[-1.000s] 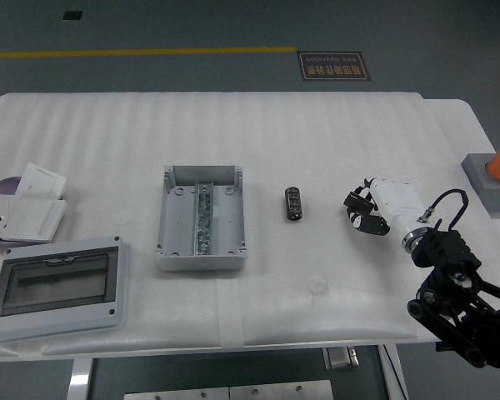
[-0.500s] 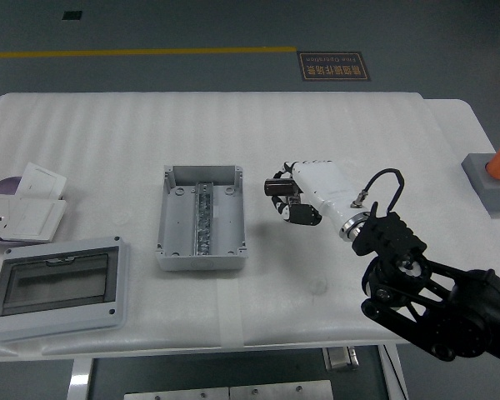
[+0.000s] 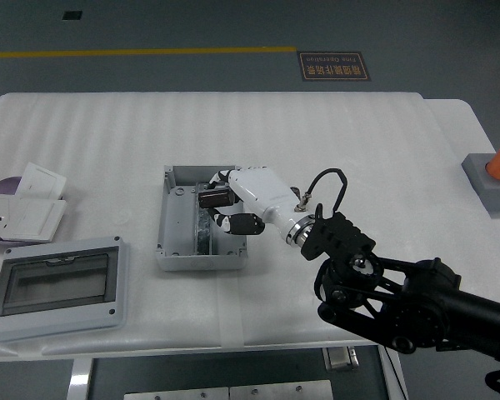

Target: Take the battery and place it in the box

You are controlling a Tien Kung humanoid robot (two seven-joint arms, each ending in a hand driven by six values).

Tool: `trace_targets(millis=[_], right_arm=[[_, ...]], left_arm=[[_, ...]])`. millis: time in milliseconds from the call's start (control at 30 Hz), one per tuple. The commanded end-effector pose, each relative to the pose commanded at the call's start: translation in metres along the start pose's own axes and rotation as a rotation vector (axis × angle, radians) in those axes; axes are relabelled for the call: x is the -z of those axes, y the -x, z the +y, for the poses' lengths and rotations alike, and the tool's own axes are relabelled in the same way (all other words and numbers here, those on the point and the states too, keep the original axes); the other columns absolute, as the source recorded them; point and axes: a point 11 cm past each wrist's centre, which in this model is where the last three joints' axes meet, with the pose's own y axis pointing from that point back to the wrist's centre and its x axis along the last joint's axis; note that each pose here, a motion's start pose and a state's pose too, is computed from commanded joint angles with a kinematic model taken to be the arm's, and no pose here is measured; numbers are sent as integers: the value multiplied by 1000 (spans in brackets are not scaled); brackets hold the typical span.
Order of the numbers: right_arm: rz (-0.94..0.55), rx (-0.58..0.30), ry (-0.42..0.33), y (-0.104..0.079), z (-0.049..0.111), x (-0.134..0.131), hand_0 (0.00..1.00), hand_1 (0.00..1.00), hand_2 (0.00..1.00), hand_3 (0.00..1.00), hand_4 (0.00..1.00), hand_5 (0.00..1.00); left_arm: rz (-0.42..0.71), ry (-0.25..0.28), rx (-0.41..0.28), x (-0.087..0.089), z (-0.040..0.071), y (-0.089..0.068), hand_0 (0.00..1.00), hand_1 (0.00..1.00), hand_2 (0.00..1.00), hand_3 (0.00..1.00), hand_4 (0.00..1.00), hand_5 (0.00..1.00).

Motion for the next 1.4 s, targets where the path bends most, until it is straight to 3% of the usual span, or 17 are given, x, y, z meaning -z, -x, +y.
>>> trace_targets(millis=[33,67,233,267,433,467,700,867,1067,1400], right_arm=[[6,10,1,2,0,0,292,432,410,661,355,186],[11,18,1,5,-1,1,604,694,732,998,589,295],[25,34,4,10,-2,3,604,694,732,998,589,295],[24,32,5,10,-3,3,820,851,878,998,678,304],[10,5,27,2,-4,-4,820,851,878,998,678,304],[6,-1,35,0,-4,-8,871,896,920,998,749,300],[-3,-33,163,-20,4,-57,872,900,923,998,776,319],[27,68,230,-14,14,-86,865,884,913,998,800,320],[75,167,262,-3,15,-100,861,877,903,998,831,339],[165,228,318,-1,15,-125,867,874,903,998,863,367]], left_arm=[[1,3,-1,-1,0,0,575,629,525,538,652,204],[1,5,-2,-1,0,-1,575,626,521,534,652,193],[0,11,-3,-3,0,-1,575,626,521,534,652,193],[0,11,-1,-3,0,-1,573,620,509,526,664,180],[-3,-2,9,-1,0,1,573,620,509,526,664,180],[-3,-4,10,0,0,1,572,617,498,517,686,169],[1,-18,14,4,0,2,573,622,497,515,697,173],[3,-26,20,6,-1,4,574,620,500,518,682,170],[3,-23,23,5,0,5,574,618,502,521,659,166],[0,-22,22,5,0,4,575,617,498,523,671,155]])
